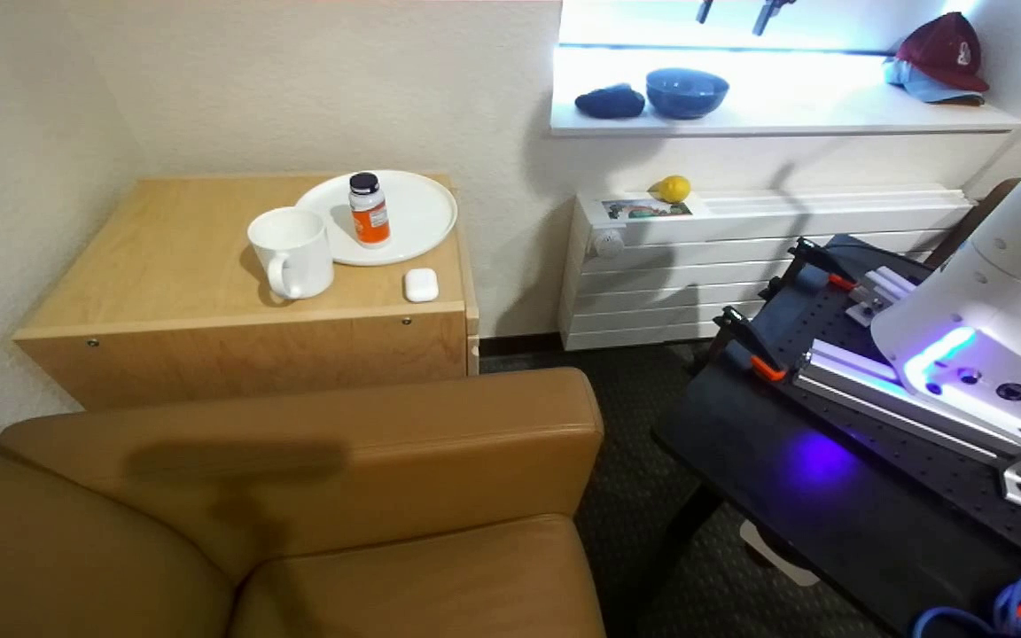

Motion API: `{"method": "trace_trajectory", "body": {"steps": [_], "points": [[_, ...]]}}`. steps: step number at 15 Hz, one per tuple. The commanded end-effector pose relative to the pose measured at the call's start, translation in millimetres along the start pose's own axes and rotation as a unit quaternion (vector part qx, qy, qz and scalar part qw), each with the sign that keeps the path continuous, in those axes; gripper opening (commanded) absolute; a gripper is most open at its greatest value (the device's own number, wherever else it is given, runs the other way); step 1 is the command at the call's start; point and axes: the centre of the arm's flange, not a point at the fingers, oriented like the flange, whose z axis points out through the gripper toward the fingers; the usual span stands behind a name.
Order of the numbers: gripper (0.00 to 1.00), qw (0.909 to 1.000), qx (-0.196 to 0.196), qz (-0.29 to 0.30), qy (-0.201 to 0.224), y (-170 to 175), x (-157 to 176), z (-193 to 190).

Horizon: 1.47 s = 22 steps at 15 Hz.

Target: Take the yellow object and place it in the black bowl on the window sill

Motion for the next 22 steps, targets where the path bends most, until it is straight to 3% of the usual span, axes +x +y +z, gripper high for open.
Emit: {"method": "trace_trajectory", "body": {"steps": [1,2,6,11,14,15,16,22], "points": [[1.00,1.0000,0.001,-0.002,0.002,-1,-1,-2],[1.00,1.0000,0.002,-0.002,0.004,-2,-1,-4],[1.00,0.9971,-0.018,0.051,0.054,1,29,60],[1.00,0.9838,-0.055,0.098,0.140,26,55,140],[1.00,0.9752,-0.102,0.130,0.148,51,67,185],[1.00,0.9748,-0.111,0.150,0.123,60,69,195],[1.00,0.9783,-0.091,0.129,0.134,57,58,176],[1.00,0.9746,-0.104,0.135,0.145,53,64,194]]}}
